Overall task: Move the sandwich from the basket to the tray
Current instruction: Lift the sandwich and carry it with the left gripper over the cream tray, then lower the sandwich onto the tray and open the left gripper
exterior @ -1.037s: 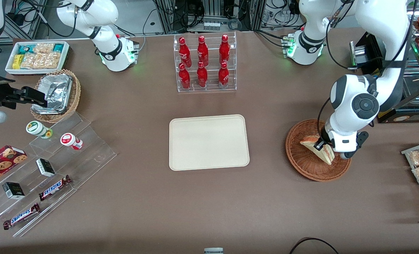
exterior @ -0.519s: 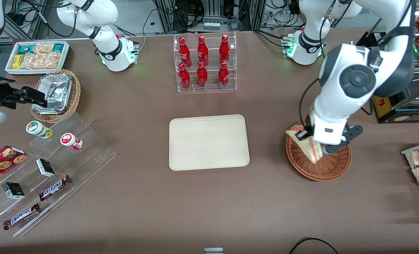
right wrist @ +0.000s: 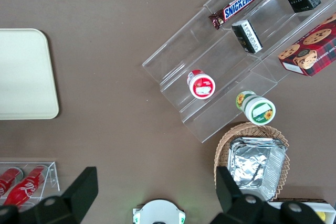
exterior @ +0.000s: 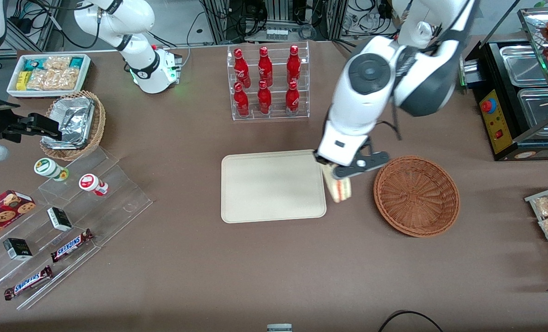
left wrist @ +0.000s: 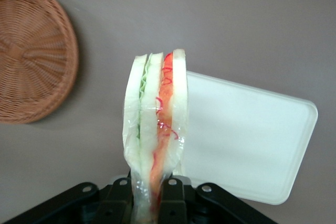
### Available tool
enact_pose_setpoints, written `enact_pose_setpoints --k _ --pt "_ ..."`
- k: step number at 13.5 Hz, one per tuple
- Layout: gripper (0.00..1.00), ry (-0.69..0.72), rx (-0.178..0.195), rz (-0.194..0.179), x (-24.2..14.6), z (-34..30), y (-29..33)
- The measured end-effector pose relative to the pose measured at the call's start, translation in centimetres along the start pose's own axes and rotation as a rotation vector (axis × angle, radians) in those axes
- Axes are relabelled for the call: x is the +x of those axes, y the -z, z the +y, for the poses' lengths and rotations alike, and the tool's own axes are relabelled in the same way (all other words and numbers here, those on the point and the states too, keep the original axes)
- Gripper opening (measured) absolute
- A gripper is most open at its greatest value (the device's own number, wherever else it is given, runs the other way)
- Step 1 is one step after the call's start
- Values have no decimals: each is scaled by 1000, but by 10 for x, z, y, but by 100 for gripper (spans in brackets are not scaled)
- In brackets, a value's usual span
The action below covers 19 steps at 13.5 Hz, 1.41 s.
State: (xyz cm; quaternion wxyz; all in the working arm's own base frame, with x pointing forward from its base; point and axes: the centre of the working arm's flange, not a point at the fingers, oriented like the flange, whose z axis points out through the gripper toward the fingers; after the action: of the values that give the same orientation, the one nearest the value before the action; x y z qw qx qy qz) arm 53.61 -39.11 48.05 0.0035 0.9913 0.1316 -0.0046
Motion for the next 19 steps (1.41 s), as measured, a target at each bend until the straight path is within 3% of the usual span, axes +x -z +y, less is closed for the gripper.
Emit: enact_pose_setpoints --k 6,9,19 --pt "17 -160 39 -48 -70 84 -92" --pt "17 -215 52 -42 -92 106 -132" --pt "17 -250 11 -22 -111 136 -223"
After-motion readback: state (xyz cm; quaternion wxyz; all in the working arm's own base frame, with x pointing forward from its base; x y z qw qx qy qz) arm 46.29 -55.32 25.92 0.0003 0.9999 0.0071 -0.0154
